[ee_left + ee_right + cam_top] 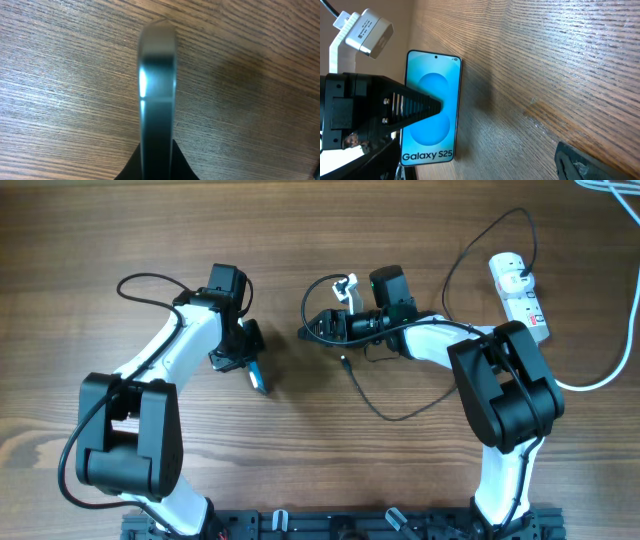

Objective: Plug charger to phone and switch on socket

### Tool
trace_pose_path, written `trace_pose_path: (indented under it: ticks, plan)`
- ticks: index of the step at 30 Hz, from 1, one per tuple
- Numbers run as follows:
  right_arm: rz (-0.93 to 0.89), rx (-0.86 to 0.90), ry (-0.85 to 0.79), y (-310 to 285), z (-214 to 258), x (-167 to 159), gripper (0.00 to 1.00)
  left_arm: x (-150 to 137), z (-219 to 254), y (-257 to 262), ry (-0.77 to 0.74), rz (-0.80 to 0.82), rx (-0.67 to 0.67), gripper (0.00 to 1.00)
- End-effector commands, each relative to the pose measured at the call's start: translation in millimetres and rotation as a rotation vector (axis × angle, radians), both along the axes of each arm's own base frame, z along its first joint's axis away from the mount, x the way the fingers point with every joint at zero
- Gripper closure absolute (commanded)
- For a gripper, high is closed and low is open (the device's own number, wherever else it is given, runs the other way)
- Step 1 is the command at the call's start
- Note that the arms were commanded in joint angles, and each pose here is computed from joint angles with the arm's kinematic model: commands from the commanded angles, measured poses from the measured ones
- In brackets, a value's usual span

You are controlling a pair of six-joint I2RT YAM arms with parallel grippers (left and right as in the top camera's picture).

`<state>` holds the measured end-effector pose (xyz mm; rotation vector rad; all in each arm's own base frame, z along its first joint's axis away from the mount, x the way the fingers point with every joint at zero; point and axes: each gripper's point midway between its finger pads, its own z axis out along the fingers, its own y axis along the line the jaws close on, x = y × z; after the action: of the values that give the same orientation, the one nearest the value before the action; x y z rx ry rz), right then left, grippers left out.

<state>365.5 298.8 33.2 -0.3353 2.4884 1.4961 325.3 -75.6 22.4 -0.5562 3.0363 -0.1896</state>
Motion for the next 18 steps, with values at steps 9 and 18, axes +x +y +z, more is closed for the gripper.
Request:
trace_pose_path:
  ticks: [9,18]
  plan:
    - [-0.047,-0.063,-0.04,-8,-11,10,0.0,1,3,-8,0.014,0.009,-0.068,0.83]
    - [-0.047,-0.063,-0.04,-8,-11,10,0.0,-1,2,-13,0.015,-0.008,-0.064,0.83]
